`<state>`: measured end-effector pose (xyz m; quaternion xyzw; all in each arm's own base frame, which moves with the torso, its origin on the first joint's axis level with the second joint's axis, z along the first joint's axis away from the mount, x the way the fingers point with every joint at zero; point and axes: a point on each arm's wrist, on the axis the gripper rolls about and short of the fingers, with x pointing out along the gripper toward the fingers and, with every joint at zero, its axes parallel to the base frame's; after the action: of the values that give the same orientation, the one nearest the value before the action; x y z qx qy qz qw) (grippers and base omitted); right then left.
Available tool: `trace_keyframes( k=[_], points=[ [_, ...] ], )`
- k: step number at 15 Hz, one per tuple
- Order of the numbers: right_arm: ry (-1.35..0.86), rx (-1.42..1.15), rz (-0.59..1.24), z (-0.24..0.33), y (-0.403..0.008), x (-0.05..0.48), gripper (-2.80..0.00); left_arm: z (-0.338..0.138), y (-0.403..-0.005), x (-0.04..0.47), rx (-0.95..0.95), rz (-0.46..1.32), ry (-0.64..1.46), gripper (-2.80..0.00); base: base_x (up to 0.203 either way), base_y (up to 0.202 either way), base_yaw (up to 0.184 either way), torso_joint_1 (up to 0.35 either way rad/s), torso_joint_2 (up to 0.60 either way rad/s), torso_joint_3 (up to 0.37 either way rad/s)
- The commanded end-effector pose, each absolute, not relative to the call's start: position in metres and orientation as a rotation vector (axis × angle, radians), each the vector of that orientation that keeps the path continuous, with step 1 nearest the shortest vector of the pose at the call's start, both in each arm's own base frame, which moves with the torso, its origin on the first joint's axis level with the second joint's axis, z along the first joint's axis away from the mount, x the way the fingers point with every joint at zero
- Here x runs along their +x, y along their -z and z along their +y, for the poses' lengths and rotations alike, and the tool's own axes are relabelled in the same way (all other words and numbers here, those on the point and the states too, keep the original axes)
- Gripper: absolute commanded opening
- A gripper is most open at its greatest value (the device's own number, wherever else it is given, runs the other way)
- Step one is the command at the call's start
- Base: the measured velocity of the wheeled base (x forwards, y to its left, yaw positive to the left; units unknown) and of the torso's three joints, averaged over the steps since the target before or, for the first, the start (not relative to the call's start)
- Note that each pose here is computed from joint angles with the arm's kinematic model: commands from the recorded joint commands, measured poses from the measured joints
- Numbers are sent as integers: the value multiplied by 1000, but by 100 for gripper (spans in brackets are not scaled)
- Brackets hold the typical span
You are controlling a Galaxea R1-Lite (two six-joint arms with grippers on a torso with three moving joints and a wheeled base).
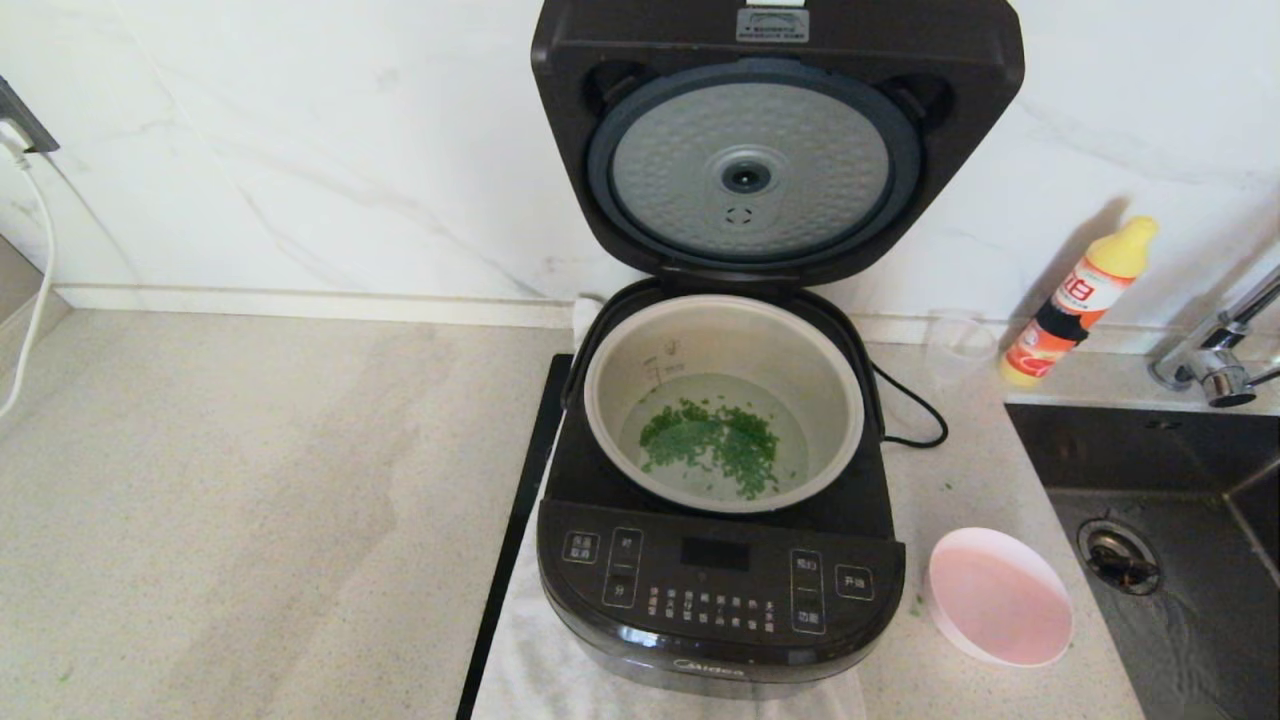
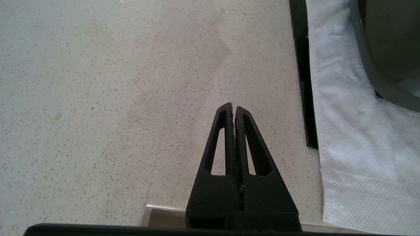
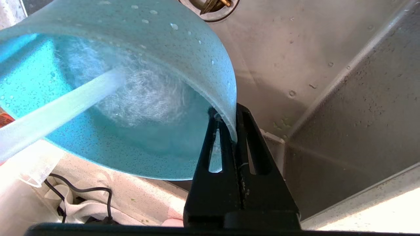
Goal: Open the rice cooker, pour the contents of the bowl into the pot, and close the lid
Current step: Fill a bowl with water from the tap, then pour the water from the bowl into the rice cooker
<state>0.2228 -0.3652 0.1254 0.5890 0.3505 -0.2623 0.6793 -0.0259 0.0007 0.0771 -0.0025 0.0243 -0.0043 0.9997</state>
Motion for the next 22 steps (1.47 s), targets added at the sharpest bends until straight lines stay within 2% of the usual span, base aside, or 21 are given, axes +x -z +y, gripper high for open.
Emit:
trace_keyframes(
  k=[1,7,10,16,22],
  points=[
    [586,1326,785,-364,-128,222,-280,1,-77,-26,-5,46,9,-280,0,0,0,0,0,0],
    [586,1322,788,-361,-132,222,-280,1,-77,-26,-5,46,8,-280,0,0,0,0,0,0],
    [565,1306,820,-346,-148,225,-280,1,-77,-26,-5,46,8,-280,0,0,0,0,0,0],
    [450,1112,1023,-265,-205,243,-280,1,-77,-26,-5,46,9,-280,0,0,0,0,0,0],
    [357,890,1100,-171,-257,245,-280,1,-77,-26,-5,46,9,-280,0,0,0,0,0,0]
  ],
)
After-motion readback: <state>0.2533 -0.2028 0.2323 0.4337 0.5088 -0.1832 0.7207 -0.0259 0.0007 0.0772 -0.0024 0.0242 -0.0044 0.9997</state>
